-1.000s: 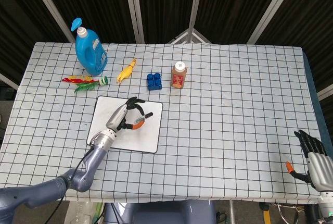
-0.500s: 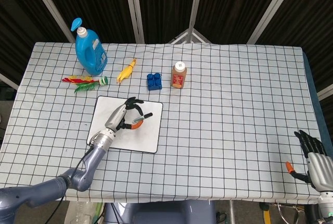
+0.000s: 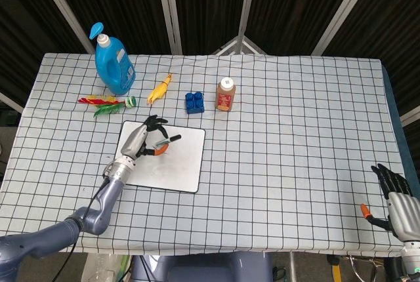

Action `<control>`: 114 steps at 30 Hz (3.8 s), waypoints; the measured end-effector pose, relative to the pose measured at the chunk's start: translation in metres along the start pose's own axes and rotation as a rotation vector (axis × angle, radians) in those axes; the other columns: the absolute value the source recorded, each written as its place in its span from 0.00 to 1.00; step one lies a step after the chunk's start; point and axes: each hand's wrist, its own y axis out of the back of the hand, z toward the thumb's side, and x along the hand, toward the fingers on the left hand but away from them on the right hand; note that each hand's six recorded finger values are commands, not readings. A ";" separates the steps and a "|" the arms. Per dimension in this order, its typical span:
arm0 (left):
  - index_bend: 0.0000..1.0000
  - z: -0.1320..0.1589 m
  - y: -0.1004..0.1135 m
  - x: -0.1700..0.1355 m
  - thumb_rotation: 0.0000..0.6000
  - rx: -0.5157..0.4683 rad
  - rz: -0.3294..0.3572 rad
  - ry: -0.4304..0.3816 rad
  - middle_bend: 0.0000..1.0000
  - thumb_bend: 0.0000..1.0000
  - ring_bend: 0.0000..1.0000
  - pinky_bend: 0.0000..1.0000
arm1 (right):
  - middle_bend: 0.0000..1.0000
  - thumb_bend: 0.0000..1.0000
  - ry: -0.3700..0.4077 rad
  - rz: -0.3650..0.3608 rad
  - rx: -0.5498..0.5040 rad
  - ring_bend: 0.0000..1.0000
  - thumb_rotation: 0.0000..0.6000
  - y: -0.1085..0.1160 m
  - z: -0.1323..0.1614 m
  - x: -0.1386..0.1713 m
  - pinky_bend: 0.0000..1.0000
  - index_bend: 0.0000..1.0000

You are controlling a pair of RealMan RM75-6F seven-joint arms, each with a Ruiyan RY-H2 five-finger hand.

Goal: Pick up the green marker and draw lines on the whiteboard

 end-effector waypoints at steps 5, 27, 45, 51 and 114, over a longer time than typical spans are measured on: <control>0.69 0.009 0.012 -0.002 1.00 -0.094 0.038 -0.020 0.19 0.56 0.05 0.11 | 0.00 0.35 0.001 -0.003 0.000 0.00 1.00 0.001 0.000 0.000 0.00 0.00; 0.69 0.038 -0.030 -0.023 1.00 -0.206 -0.063 -0.038 0.20 0.55 0.05 0.11 | 0.00 0.35 0.005 -0.002 -0.001 0.00 1.00 0.000 0.001 0.000 0.00 0.00; 0.69 0.033 -0.045 -0.016 1.00 -0.181 -0.075 -0.015 0.20 0.55 0.05 0.11 | 0.00 0.35 0.004 -0.002 -0.003 0.00 1.00 0.001 0.001 0.001 0.00 0.00; 0.69 0.030 -0.047 -0.018 1.00 -0.174 -0.078 -0.008 0.20 0.56 0.05 0.11 | 0.00 0.35 0.002 -0.002 -0.003 0.00 1.00 0.001 0.000 0.001 0.00 0.00; 0.68 -0.007 0.089 -0.106 1.00 0.327 0.106 0.077 0.20 0.50 0.05 0.10 | 0.00 0.35 -0.005 -0.003 0.015 0.00 1.00 -0.001 0.002 0.003 0.00 0.00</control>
